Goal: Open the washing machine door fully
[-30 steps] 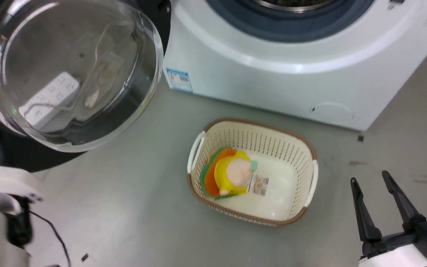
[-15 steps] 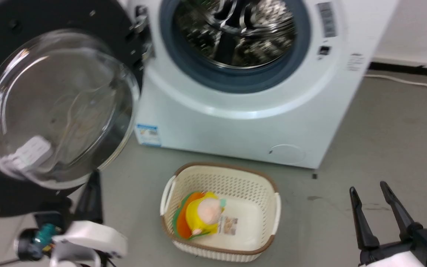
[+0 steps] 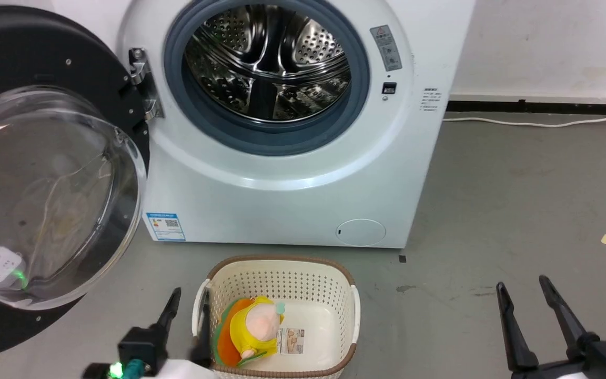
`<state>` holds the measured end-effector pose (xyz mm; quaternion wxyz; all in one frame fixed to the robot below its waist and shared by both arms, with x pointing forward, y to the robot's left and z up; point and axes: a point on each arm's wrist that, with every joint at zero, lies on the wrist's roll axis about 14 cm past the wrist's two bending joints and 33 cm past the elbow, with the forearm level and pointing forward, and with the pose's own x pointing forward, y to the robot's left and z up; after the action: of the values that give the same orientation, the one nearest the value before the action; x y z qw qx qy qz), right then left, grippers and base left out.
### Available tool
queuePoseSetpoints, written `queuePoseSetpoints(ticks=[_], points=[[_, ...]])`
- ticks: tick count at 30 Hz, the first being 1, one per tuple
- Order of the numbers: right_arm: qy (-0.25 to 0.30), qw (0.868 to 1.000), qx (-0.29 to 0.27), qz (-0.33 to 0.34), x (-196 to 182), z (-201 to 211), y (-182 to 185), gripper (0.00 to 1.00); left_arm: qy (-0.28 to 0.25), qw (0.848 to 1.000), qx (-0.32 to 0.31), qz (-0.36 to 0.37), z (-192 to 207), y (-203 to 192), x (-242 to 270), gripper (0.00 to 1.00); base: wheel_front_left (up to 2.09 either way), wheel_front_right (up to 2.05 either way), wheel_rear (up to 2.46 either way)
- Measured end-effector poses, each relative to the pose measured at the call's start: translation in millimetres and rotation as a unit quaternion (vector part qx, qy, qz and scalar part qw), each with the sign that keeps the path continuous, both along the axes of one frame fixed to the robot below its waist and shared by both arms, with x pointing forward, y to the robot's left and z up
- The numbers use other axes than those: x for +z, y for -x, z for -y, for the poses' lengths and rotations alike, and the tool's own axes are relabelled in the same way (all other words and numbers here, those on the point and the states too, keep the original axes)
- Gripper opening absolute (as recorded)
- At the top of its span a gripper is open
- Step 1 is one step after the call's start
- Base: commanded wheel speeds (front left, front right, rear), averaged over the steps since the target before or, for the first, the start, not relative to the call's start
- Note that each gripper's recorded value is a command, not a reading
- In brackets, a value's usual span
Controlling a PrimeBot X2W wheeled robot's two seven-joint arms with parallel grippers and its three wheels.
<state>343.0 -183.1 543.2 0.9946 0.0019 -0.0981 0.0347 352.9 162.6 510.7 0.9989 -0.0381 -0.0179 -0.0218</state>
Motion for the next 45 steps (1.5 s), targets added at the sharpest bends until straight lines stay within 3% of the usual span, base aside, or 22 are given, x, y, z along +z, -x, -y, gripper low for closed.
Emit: queuePoseSetpoints(ticks=[31,32,45], points=[[-0.015,1.0,0.004,0.001,0.1,-3.0,3.8,1.0,-0.007,1.0,-0.021,0.002,15.6,9.3,-8.6,1.0,0.0,0.0,0.0],[-0.015,1.0,0.004,0.001,0.3,-2.9,3.7,0.0,-0.007,1.0,-0.021,0.002,15.3,9.3,-8.8,0.0,0.0,0.0,0.0],[-0.014,1.0,0.004,-0.009,-2.7,-3.4,2.4,0.0,-0.007,1.0,-0.018,-0.003,14.9,7.8,-9.3,0.0,0.0,0.0,0.0]])
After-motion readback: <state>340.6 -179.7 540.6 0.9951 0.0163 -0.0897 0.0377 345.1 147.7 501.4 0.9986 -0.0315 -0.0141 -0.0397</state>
